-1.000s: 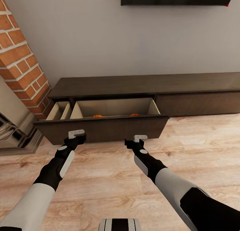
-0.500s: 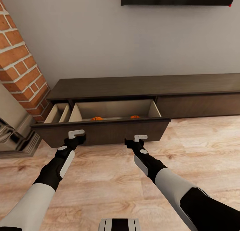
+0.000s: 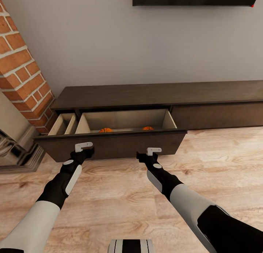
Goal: Place each of the two pumpkins and all three candles from the living room inside a cabinet in the living room (use any cabinet), then make sure every cabinet is closed, and position the cauldron so it is next to a table in the living room.
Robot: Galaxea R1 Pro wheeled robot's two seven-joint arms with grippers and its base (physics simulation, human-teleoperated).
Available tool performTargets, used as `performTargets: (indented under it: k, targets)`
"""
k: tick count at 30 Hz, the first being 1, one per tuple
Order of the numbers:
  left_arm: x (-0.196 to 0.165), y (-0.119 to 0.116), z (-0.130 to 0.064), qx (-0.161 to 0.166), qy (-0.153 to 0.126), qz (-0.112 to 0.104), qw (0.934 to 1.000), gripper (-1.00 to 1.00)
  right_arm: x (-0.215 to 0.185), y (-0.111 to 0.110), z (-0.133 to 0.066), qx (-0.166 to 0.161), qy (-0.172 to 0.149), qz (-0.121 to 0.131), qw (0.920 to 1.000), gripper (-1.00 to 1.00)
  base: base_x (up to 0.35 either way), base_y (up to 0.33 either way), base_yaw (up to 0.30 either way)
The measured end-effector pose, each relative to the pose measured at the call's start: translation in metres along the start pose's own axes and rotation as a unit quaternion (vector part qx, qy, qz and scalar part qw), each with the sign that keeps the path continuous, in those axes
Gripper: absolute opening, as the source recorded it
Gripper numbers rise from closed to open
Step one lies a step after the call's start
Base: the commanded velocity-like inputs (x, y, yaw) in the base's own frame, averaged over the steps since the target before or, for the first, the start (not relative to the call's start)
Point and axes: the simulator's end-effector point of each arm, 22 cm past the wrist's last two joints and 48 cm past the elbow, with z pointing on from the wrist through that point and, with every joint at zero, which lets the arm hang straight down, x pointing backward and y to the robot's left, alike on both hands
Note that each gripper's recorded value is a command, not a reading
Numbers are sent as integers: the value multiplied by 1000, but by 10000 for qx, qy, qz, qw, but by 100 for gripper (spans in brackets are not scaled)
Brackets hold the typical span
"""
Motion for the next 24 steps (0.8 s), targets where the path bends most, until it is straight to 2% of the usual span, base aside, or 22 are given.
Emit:
performTargets:
  k: [4, 9, 19, 24]
  targets:
    - [0, 0, 0, 4, -7, 5, 10000, 100, 0, 0, 0, -1, 0, 0, 10000, 100, 0, 0, 0]
    - [-3, 0, 4, 1, -206, -46, 9998, 100, 7, 0, 3, -6, 45, 13, 10000, 100, 0, 0, 0]
    - [36, 5, 18, -56, 53, 3, 10000, 100, 26, -4, 14, -3, 29, 94, 10000, 100, 0, 0, 0]
    - [40, 6, 24, -71, -74, -25, 9999, 100, 38, -5, 19, 0, 95, 108, 9999, 100, 0, 0, 0]
